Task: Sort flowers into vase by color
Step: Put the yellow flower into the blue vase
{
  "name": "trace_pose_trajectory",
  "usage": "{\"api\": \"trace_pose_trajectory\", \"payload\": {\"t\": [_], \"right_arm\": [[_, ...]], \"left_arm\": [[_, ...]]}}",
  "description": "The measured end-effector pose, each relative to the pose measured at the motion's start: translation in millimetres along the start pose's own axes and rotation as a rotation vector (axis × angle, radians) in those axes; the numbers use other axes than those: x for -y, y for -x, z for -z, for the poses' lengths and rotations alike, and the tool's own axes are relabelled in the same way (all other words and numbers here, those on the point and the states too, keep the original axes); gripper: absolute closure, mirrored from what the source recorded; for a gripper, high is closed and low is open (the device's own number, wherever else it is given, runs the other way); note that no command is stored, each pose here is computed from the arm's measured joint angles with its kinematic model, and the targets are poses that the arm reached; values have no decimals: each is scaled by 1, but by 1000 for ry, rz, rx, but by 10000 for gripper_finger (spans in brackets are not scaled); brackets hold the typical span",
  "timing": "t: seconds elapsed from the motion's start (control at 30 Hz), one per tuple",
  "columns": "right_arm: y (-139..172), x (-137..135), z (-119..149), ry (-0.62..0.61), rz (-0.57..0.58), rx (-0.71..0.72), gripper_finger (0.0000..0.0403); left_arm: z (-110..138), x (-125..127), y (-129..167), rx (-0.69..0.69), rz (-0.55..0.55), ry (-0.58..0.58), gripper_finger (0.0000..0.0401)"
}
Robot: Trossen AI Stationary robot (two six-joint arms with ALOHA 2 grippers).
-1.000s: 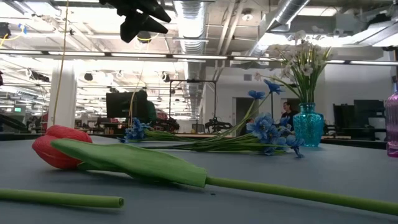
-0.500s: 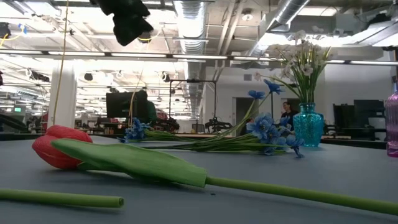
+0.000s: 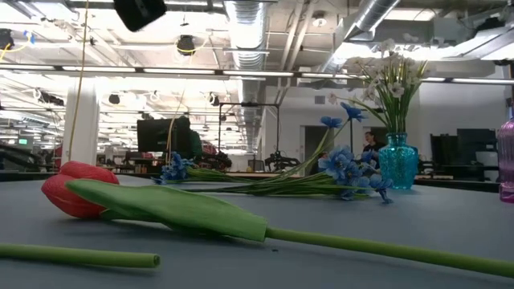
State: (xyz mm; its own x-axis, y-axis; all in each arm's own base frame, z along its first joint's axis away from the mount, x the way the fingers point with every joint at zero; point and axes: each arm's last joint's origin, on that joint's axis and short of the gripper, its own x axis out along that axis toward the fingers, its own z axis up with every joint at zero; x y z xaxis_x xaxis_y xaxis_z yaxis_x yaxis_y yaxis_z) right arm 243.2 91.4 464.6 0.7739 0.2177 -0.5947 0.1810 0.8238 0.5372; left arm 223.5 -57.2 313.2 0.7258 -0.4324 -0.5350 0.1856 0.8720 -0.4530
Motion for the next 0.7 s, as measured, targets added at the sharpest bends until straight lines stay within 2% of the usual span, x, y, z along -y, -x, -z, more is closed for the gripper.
{"api": "trace_pose_trajectory", "payload": {"t": [0.23, 0.37, 0.53, 0.7], "right_arm": [[-49, -24, 24, 235, 70, -76, 180], [-74, -33, 36, 327, 105, -96, 180], [-108, -46, 44, 351, 112, -53, 180], [-145, -58, 56, 342, 79, -44, 180]], "left_arm": [[16, 40, -6, -5, -3, 160, 271], [31, 65, -7, -16, 18, 251, 271], [55, 99, -17, -46, 42, 222, 271], [79, 116, -45, -98, -11, 140, 271]]}}
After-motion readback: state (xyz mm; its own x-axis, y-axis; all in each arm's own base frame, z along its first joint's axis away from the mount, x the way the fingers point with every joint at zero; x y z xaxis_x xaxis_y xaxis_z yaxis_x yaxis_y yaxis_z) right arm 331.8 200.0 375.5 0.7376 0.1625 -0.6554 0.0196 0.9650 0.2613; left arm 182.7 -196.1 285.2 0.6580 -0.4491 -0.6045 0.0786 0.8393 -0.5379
